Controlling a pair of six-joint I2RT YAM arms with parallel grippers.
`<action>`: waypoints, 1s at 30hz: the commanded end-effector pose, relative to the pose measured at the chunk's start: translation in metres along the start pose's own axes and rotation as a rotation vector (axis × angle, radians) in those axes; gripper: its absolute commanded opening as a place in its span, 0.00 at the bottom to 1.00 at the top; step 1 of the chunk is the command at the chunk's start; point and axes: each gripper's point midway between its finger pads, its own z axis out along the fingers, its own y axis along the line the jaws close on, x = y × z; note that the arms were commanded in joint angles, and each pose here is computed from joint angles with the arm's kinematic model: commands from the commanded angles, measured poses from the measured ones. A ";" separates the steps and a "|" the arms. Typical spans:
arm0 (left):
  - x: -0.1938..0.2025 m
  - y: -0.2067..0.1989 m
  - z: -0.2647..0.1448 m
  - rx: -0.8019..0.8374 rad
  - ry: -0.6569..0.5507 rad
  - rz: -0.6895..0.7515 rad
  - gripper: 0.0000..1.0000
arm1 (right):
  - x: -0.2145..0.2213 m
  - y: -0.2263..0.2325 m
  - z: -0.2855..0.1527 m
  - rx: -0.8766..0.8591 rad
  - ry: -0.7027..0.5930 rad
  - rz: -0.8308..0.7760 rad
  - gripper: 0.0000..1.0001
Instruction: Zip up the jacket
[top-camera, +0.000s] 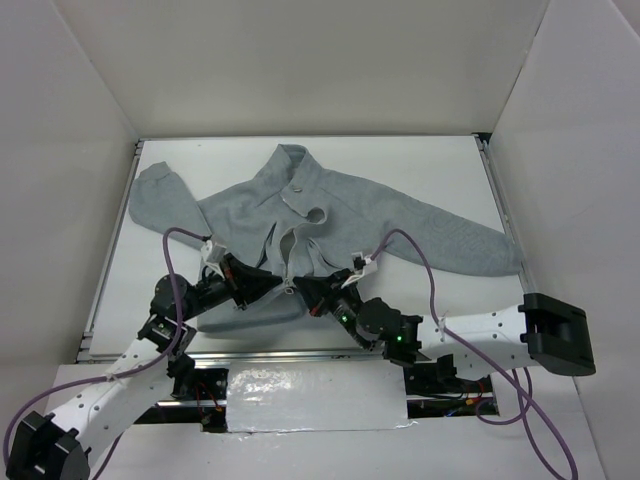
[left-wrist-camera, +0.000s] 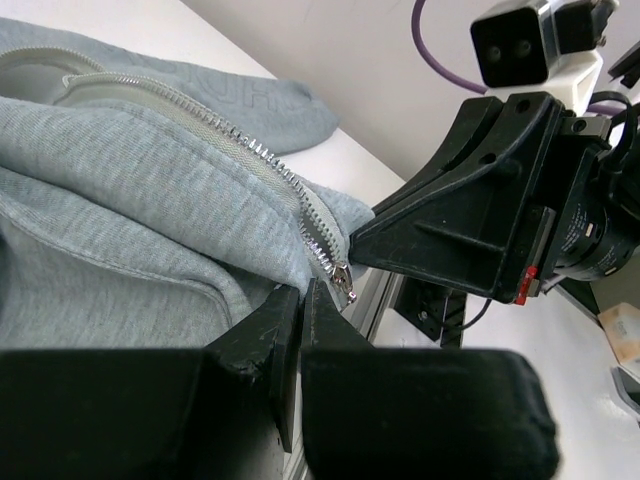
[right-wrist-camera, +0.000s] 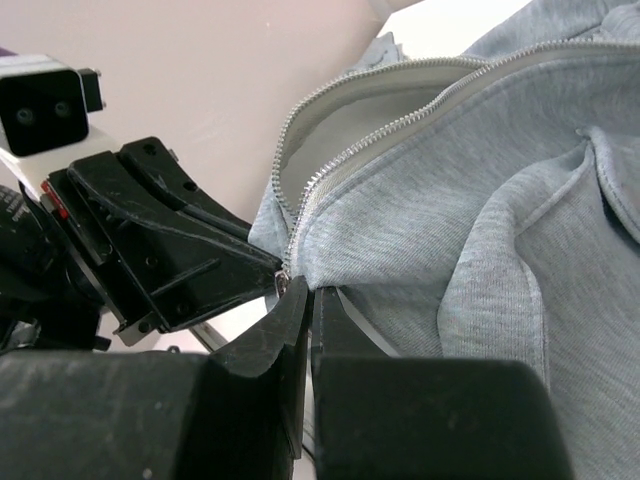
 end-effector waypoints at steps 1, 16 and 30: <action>-0.016 -0.031 0.002 0.146 -0.025 0.073 0.00 | -0.027 0.034 0.006 -0.079 -0.043 0.065 0.00; 0.017 -0.017 -0.005 0.114 0.036 -0.064 0.00 | 0.006 -0.001 0.004 0.047 0.169 0.017 0.14; 0.050 0.017 -0.002 -0.006 0.071 -0.215 0.00 | 0.028 -0.010 -0.013 -0.008 0.320 -0.081 0.70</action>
